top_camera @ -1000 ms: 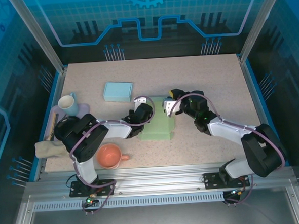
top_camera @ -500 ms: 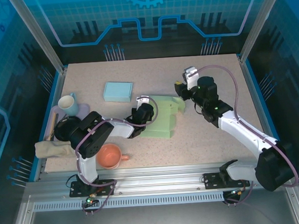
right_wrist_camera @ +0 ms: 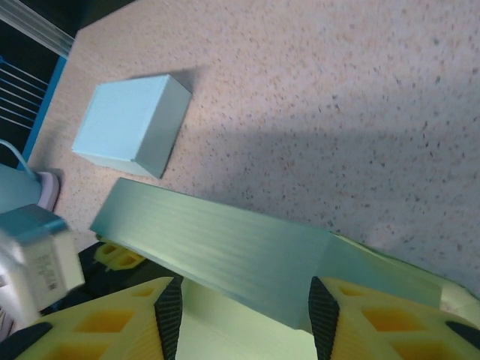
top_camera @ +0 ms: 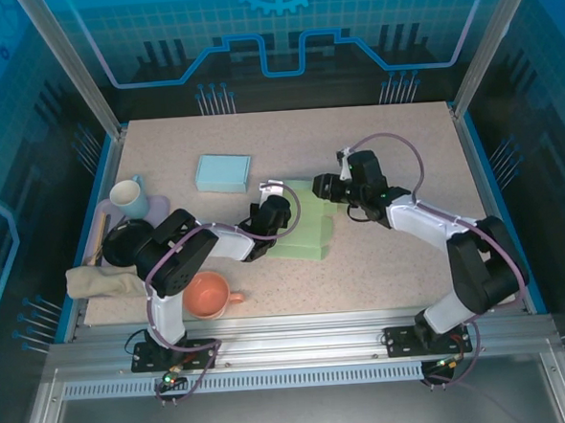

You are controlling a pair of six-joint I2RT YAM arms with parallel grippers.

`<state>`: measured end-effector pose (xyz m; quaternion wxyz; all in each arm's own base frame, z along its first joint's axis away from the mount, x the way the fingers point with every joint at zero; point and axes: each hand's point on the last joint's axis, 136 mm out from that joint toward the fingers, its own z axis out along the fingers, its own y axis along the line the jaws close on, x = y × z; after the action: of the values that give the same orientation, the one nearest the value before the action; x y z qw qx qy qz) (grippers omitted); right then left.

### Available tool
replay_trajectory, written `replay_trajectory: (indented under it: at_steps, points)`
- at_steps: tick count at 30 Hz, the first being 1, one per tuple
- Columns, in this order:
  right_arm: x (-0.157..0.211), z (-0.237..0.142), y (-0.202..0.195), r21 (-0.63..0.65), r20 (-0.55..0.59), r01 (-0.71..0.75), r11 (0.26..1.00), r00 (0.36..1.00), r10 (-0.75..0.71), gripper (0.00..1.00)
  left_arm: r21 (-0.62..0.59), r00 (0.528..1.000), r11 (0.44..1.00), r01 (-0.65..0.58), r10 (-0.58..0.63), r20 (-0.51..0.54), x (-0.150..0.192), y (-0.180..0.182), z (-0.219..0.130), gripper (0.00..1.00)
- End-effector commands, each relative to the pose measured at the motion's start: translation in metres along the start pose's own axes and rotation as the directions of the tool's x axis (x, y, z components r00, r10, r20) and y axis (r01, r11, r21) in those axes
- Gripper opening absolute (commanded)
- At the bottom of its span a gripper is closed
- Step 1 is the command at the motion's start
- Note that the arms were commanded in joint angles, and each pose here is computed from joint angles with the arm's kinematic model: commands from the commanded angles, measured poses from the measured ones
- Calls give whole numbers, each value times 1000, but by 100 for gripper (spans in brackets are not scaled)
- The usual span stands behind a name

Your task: Fold the paper box

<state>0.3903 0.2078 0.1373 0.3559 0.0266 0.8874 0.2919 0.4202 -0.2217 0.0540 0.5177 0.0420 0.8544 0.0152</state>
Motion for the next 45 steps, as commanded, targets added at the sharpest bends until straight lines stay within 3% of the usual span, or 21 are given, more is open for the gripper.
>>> replay_trajectory:
  at_steps: [1, 10, 18, 26, 30, 34, 39, 45]
  points:
    - [-11, 5, 13, -40, 24, -44, 998, 999, 45, 50, -10, 998, 999, -53, 52, -33, 17, 4, 3, 0]
    - [1, 18, 5, -20, 7, -58, 998, 998, 58, 51, -8, 998, 999, -52, 51, -30, 17, 4, 3, 0]
    - [0, 18, 37, -235, 26, -126, 964, 990, 135, 49, -10, 998, 998, -57, 56, -34, 18, 3, 4, 0]
    - [-9, 1, 45, -328, 85, -133, 935, 982, 169, 47, -15, 998, 998, -57, 57, -38, 17, 4, 4, 0]
    - [-5, -5, 32, -263, 100, -118, 957, 984, 149, 48, -18, 998, 998, -58, 57, -41, 17, 4, 5, 0]
    - [11, -7, 0, -60, 88, -63, 996, 994, 68, 48, -20, 997, 998, -60, 59, -44, 17, 4, 5, 0]
    - [34, -7, -23, 101, 48, 50, 994, 997, -55, 48, -22, 997, 998, -61, 60, -46, 17, 4, 5, 0]
    - [55, 7, -37, 151, 8, 136, 979, 990, -139, 48, -23, 997, 998, -62, 61, -48, 17, 5, 5, 0]
